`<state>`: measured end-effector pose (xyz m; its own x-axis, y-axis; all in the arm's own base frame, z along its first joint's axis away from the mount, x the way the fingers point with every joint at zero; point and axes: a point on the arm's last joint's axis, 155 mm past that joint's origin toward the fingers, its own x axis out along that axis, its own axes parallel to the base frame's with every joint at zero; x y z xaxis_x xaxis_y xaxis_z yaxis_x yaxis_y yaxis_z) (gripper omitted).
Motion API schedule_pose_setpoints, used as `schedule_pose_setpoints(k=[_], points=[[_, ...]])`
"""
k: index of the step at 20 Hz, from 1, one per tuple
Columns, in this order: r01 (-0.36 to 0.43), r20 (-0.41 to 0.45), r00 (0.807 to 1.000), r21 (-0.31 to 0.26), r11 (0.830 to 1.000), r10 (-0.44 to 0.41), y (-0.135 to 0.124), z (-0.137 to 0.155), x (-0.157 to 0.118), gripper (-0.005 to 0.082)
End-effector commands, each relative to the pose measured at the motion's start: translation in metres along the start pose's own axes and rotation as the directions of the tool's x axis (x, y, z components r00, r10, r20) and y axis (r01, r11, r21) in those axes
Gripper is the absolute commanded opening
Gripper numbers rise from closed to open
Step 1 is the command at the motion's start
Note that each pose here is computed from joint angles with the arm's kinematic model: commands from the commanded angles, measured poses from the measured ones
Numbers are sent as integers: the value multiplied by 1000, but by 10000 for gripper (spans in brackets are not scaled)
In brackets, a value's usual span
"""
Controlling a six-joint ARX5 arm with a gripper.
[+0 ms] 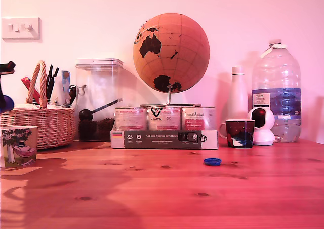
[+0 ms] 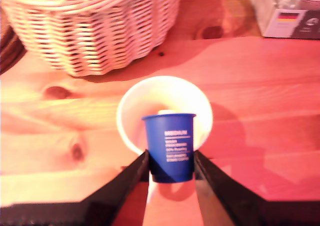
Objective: Pick up the coffee capsules on the table and drop them inside the coffee cup
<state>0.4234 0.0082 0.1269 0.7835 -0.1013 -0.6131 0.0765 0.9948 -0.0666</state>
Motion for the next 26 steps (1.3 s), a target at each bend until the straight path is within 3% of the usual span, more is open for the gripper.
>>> schedule_pose_setpoints(k=[1,5,9,16,26], points=[[8,0,1000,-2,1000,-8,-3,-6,1,75],[8,50,999,-35,999,-6,-3,7,1,77],[10,39,999,-36,999,-8,-3,10,5,79],[25,-79,996,-43,999,-29,-8,19,28,80],[18,-255,966,-73,997,-36,-3,-3,64,80]])
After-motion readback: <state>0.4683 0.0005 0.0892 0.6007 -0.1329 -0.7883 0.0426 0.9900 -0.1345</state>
